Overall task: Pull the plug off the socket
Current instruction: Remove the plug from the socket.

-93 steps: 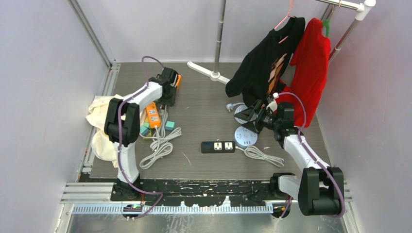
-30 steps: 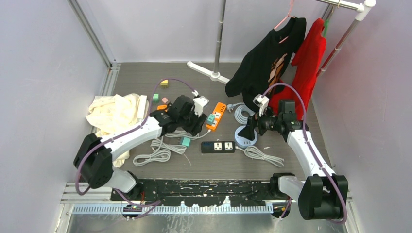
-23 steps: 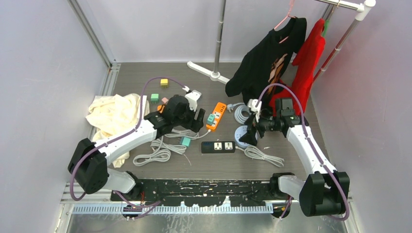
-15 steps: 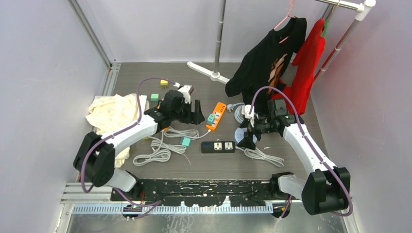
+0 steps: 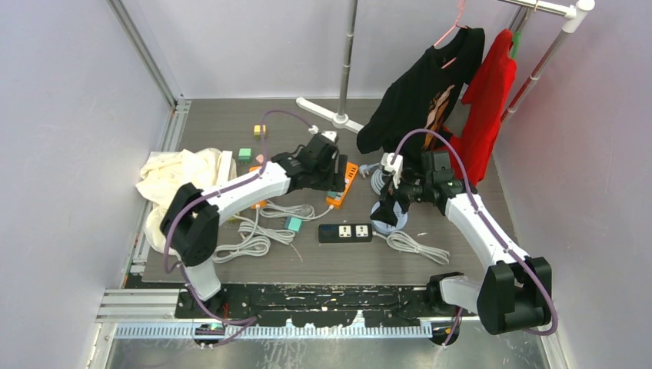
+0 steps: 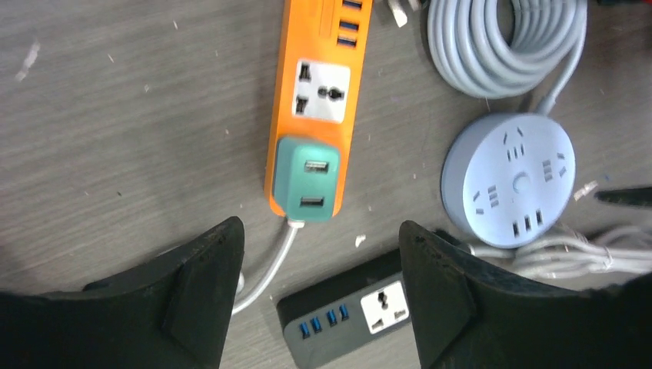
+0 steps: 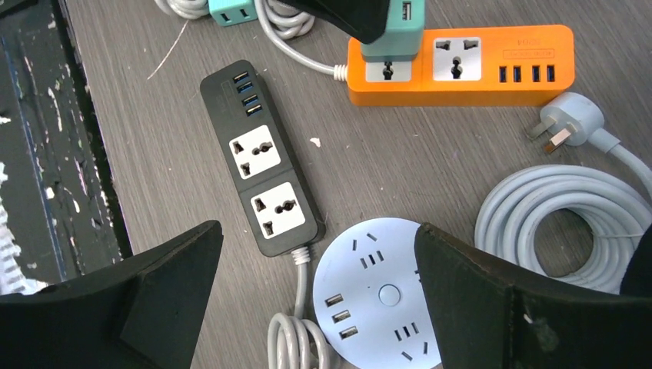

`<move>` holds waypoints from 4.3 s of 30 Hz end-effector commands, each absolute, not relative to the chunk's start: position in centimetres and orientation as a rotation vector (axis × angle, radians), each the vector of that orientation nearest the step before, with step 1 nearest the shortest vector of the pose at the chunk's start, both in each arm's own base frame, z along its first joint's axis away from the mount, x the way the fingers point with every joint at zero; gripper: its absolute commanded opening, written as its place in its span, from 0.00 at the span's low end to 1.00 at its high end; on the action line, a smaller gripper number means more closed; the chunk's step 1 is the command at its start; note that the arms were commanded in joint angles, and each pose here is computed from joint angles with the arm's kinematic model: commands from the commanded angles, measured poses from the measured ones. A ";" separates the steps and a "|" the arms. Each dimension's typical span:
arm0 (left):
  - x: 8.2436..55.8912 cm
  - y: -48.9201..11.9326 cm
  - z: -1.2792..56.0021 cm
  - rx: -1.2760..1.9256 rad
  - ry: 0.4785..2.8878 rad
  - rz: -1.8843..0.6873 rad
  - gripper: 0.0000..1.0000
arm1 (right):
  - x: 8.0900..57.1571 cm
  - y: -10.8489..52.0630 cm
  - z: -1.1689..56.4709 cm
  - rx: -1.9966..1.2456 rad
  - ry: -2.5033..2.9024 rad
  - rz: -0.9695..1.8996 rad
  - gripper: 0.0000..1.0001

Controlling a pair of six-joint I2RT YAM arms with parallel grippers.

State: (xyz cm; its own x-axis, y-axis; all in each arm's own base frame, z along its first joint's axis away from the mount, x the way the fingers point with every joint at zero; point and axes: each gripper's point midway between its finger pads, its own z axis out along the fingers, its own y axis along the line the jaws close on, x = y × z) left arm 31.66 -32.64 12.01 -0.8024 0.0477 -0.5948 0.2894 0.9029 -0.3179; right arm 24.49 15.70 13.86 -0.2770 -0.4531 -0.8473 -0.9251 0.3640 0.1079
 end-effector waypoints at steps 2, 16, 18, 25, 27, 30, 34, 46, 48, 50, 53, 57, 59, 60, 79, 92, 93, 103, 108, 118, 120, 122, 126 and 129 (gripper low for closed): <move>32.9 -30.0 11.3 0.254 2.497 -0.076 0.71 | 25.5 16.1 14.7 -1.072 1.892 0.813 1.00; 33.6 -33.6 9.5 0.403 2.568 -0.077 0.47 | 25.2 16.0 14.4 -0.951 1.928 0.866 1.00; 33.7 -33.9 9.4 0.417 2.565 -0.083 0.47 | 25.1 16.1 14.4 -0.938 1.932 0.876 1.00; 34.2 -34.8 9.2 0.464 2.554 -0.108 0.41 | 25.3 16.2 14.6 -0.859 1.946 0.914 1.00; 34.4 -35.0 9.1 0.478 2.548 -0.115 0.37 | 25.4 16.4 14.8 -0.822 1.955 0.934 1.00; 34.5 -35.1 9.2 0.507 2.535 -0.124 0.19 | 25.6 16.6 15.0 -0.750 1.969 0.970 1.00; 34.7 -34.7 10.0 0.535 2.502 -0.116 0.00 | 26.0 16.9 15.4 -0.613 1.995 1.028 1.00; 33.3 -35.2 18.7 0.581 2.102 -0.456 0.00 | 30.2 16.7 18.5 0.180 1.994 1.237 0.99; 32.6 -35.5 20.0 0.581 2.052 -0.531 0.00 | 30.6 16.6 18.7 0.262 1.993 1.263 0.99; 32.0 -35.9 21.1 0.578 2.019 -0.594 0.00 | 30.9 16.5 18.8 0.333 1.998 1.276 0.99; 31.2 -36.5 22.7 0.572 1.977 -0.683 0.00 | 31.2 16.6 19.2 0.372 1.989 1.294 0.99; 30.5 -37.3 23.9 0.566 1.942 -0.775 0.00 | 31.3 17.1 20.0 0.345 1.977 1.310 0.99; 30.3 -37.7 24.4 0.571 1.930 -0.803 0.00 | 31.5 17.2 20.2 0.343 1.972 1.306 1.00; 30.2 -37.9 24.6 0.578 1.924 -0.816 0.00 | 31.6 17.2 20.2 0.348 1.971 1.298 1.00; 28.5 -40.1 24.5 0.658 1.923 -0.966 0.00 | 32.3 17.7 18.3 0.385 2.020 1.214 0.72; 28.3 -40.7 23.8 0.648 1.948 -1.011 0.00 | 32.4 17.9 18.9 0.371 1.980 1.249 0.29; 28.5 -40.6 23.7 0.628 1.954 -1.003 0.00 | 32.4 18.0 19.0 0.368 1.977 1.251 0.25; 31.2 -38.5 22.9 0.360 2.000 -0.865 0.00 | 32.1 18.0 18.7 0.436 1.970 1.295 0.03; 30.4 -38.3 21.6 0.546 1.985 -0.807 0.00 | 32.7 17.0 18.4 0.490 1.960 1.271 0.01; 28.0 -37.5 18.2 0.772 2.051 -0.859 0.00 | 32.8 15.9 18.2 0.495 1.940 1.244 0.01; 28.2 -37.1 18.0 0.760 2.079 -0.873 0.00 | 32.7 15.9 18.0 0.496 1.942 1.240 0.01; 28.7 -36.5 18.1 0.715 2.106 -0.897 0.00 | 32.6 15.8 17.9 0.495 1.943 1.238 0.01; 29.8 -36.1 19.0 0.566 2.138 -0.996 0.00 | 32.5 15.8 17.7 0.498 1.948 1.236 0.01; 30.7 -36.6 19.7 0.455 2.157 -1.023 0.00 | 32.4 15.7 17.3 0.519 1.959 1.226 0.01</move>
State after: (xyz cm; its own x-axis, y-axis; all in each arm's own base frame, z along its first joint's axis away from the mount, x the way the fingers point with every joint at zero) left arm 28.56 -37.87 18.47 -0.6104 0.1462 -0.7784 0.6955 0.5692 -0.4385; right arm 31.07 16.99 15.21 -0.7116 0.6233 -0.3242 0.0014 0.4627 0.8865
